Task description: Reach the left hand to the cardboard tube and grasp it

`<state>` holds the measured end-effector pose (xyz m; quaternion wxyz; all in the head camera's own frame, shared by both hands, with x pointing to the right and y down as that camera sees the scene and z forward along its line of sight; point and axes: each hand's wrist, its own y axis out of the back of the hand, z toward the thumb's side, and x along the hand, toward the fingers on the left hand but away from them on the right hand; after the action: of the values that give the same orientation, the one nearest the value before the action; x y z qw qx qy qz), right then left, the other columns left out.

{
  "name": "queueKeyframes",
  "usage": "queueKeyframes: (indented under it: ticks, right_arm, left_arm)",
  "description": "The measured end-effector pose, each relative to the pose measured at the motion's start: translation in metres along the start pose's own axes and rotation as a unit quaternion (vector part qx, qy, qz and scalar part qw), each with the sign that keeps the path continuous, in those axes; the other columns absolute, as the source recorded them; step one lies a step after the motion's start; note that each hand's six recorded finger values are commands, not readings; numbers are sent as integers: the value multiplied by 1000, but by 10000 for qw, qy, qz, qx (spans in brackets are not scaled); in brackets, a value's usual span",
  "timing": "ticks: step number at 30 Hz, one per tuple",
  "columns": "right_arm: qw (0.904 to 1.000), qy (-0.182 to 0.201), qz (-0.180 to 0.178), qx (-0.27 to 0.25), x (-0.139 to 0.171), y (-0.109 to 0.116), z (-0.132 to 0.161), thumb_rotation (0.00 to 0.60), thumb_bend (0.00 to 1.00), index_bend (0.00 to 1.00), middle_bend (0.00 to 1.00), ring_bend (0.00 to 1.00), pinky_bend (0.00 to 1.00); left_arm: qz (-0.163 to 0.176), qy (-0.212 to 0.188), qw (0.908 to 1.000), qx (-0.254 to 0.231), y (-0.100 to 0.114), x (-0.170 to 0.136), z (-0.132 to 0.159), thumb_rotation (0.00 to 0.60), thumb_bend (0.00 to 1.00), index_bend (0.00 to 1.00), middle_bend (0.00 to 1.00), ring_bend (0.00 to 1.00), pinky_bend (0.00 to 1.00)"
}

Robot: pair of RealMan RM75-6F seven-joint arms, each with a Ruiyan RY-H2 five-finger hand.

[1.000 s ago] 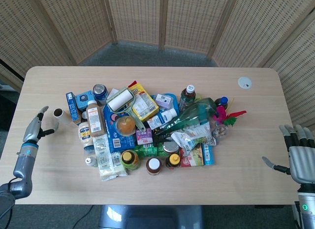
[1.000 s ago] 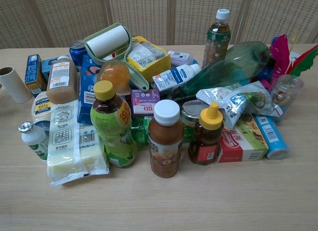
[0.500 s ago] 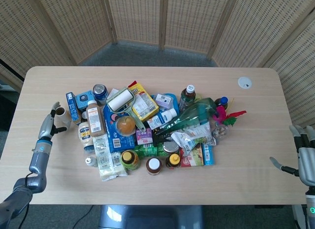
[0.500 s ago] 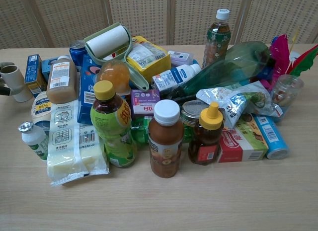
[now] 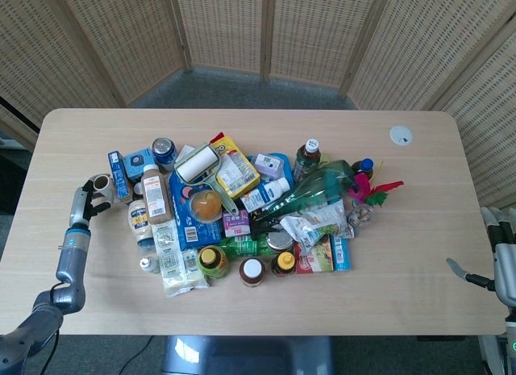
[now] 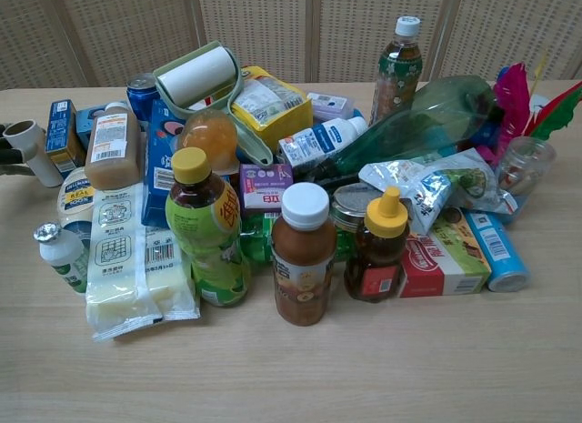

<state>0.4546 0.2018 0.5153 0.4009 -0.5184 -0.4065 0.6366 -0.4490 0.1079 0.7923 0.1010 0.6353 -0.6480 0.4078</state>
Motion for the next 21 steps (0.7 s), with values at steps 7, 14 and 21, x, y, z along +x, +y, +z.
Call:
queueKeyframes:
  ticks: [7, 14, 21]
  right_arm:
    - [10000, 47, 36, -31, -2, -5, 3, 340, 176, 60, 133, 0, 0]
    - [9998, 149, 79, -89, -6, -10, 9, 347, 178, 58, 133, 0, 0]
    - [9992, 269, 146, -239, -9, -19, 16, 346, 177, 59, 133, 0, 0]
  left_arm:
    - [1, -236, 9994, -271, 19, -9, 8, 600, 597, 382, 460, 578, 349]
    - [-136, -560, 9979, -292, 41, -26, 25, 600, 593, 372, 457, 578, 347]
    - [-370, -957, 9939, -404, 58, -51, 63, 600, 585, 350, 452, 575, 337]
